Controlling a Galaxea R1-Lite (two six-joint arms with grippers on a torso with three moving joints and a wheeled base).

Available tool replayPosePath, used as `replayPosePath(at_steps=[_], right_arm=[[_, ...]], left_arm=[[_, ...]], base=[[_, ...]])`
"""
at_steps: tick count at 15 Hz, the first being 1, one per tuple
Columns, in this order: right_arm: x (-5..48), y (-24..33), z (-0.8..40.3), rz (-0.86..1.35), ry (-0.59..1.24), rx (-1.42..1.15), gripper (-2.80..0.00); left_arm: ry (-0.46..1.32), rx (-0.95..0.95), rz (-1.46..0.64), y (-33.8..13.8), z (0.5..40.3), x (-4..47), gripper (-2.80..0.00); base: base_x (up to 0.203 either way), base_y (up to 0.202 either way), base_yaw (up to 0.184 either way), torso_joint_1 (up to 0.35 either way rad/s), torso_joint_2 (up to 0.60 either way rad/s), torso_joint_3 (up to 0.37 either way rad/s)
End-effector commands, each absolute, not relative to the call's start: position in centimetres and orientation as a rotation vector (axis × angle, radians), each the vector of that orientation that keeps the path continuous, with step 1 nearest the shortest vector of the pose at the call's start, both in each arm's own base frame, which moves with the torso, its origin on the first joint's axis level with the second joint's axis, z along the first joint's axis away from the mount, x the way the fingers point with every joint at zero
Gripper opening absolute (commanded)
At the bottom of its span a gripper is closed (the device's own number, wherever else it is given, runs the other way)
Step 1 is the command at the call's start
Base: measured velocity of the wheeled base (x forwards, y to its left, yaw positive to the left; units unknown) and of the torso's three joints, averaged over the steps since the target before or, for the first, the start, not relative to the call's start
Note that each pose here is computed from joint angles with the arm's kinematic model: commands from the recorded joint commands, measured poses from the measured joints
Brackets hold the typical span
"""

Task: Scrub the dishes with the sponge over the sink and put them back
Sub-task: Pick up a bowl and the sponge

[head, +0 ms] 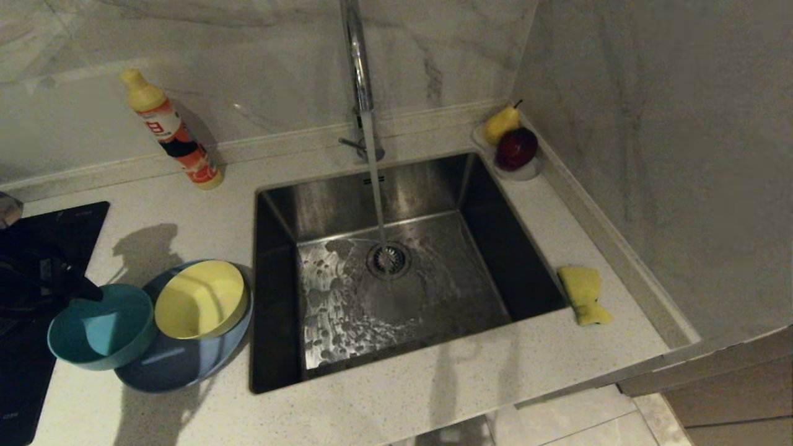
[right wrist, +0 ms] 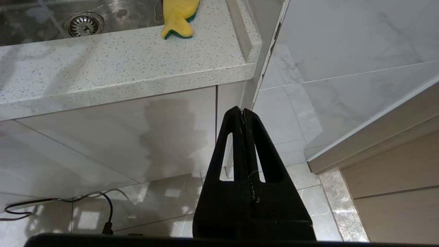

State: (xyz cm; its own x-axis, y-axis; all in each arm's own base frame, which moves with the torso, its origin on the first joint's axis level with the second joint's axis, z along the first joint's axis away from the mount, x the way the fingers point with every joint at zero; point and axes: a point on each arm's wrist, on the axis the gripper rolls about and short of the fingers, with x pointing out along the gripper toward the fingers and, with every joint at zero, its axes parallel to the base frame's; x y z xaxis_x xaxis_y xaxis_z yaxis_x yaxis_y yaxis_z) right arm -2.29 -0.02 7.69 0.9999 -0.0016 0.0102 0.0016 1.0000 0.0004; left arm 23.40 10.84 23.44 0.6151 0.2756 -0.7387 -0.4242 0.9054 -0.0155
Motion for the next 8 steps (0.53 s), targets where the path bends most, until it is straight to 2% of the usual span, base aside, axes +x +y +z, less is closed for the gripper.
replayPosePath(at_steps=[1,8], right_arm=[[-2.29,-0.02,7.68,-0.002,-0.011,0.000,-2.80],[-2.29,-0.02,7.68,-0.002,-0.011,0.000,-2.80]], left_arm=[[0.837,-0.198,0.405,10.98,22.90,23.91,0.00],[0.871,-0.152,0.428,10.94,22.30,24.42,0.00]], base=[[0.000,0.000,0.000,0.000,0.00,0.000],[0.000,0.000,0.000,0.000,0.00,0.000]])
